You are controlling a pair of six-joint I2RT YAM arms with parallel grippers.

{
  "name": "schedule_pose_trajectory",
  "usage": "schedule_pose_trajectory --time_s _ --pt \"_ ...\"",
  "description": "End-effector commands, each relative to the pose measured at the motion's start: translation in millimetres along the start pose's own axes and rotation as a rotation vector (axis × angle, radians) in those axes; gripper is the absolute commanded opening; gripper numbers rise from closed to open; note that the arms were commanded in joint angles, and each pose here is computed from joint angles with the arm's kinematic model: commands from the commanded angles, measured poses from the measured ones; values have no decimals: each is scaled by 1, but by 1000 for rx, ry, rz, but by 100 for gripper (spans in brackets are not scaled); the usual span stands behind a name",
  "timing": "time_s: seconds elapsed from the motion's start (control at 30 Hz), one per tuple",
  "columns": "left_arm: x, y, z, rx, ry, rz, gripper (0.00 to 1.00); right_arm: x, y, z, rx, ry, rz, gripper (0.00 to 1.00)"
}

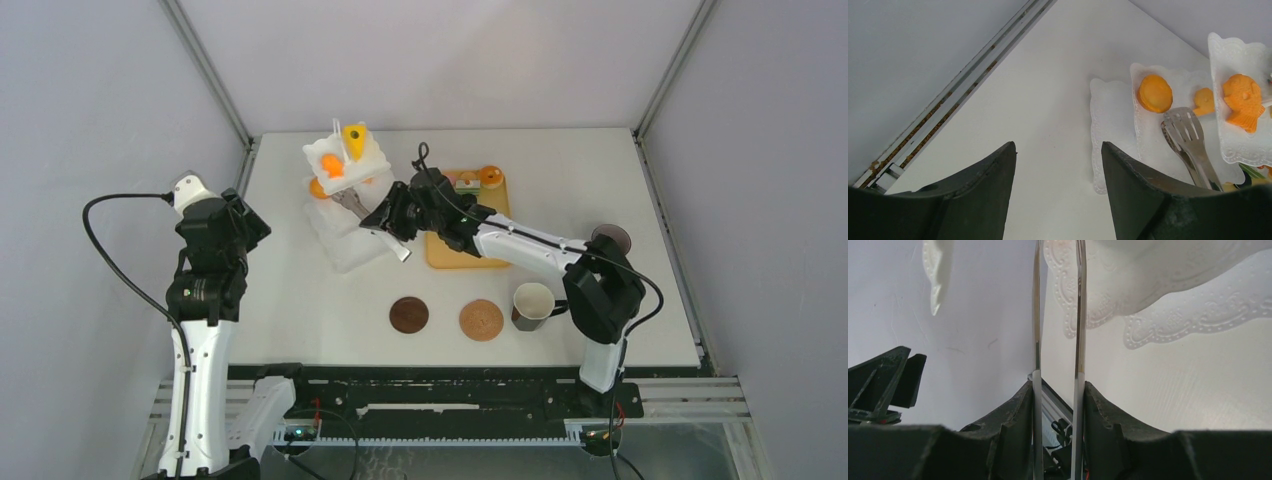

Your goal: Serve the afternoon tea

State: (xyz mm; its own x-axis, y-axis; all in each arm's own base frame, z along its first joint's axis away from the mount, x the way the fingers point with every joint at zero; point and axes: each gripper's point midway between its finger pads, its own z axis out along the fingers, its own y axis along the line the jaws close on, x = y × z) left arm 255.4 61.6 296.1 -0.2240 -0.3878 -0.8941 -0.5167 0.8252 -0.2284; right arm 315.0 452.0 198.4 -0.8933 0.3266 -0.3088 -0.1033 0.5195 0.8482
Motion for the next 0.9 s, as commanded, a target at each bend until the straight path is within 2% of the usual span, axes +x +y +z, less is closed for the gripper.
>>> schedule_pose_trajectory --time_s 0.0,0.17,0.33,0.53,0.7,0.87 --pt "0 -2 3 14 -4 4 68 -12 52 -38 -118 -60 -65 44" --pt "0 -4 4 18 -3 1 68 6 45 -61 -86 -32 -144 43" --pt "-1 -8 7 33 2 -1 68 14 24 -101 -20 -61 -223 41" --pt "-5 -11 8 37 -1 -6 68 16 -30 -155 142 -122 -279 40" --pt "-2 -11 10 34 5 -6 68 2 -76 -196 267 -211 -258 41" --pt "-1 -13 11 42 10 -10 68 -29 -117 -206 287 -275 -139 42"
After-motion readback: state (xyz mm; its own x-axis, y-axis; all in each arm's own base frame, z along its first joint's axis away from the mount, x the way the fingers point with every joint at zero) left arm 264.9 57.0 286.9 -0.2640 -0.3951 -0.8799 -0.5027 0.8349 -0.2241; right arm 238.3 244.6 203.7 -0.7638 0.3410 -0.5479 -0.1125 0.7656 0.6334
